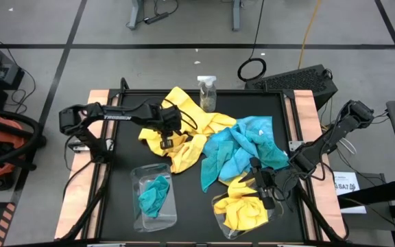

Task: Sort microfiber towel by color & place in baskets
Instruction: Put the yellow microfiber towel into the right transparent bin

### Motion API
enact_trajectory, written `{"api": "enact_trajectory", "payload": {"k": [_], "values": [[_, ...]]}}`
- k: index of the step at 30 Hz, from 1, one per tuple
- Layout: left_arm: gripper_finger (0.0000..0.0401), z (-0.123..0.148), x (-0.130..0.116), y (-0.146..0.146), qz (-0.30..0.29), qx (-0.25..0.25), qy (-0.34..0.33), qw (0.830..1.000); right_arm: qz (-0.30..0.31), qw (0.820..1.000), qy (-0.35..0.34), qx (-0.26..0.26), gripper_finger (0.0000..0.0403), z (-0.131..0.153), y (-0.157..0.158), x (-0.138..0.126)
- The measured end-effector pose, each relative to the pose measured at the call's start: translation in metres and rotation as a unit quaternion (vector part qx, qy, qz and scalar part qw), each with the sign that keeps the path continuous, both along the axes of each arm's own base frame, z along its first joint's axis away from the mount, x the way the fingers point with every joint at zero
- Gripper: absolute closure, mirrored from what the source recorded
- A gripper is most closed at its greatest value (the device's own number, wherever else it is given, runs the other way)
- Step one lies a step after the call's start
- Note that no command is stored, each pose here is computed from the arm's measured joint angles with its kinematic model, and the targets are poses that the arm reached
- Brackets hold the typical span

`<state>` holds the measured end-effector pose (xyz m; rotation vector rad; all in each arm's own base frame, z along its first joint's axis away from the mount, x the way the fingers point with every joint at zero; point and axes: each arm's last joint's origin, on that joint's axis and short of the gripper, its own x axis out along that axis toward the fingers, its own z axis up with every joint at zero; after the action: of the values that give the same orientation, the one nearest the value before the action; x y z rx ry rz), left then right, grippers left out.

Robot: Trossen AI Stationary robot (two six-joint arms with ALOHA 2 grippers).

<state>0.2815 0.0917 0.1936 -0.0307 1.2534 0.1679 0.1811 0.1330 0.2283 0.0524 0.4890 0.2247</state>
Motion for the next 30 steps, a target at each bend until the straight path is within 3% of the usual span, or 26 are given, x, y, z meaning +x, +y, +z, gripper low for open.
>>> {"api": "enact_trajectory", "payload": {"k": [6,15,24,30], "values": [[0.0399,0.041,-0.005,-0.004,0.006,0.033,-0.037,0.999,-0.018,0.999,-0.024,-0.017,0.0165,0.003,-0.001,0.002],[0.0400,0.119,-0.016,-0.018,-0.011,0.074,-0.156,0.985,-0.042,0.996,-0.078,-0.031,0.0165,0.012,-0.010,0.013],[0.0401,0.193,-0.016,-0.041,-0.059,0.106,-0.273,0.954,-0.094,0.986,-0.125,-0.065,0.0165,0.019,-0.028,0.029],[0.0401,0.228,-0.014,-0.058,-0.097,0.126,-0.350,0.923,-0.111,0.974,-0.170,-0.103,0.0152,0.019,-0.036,0.047]]}}
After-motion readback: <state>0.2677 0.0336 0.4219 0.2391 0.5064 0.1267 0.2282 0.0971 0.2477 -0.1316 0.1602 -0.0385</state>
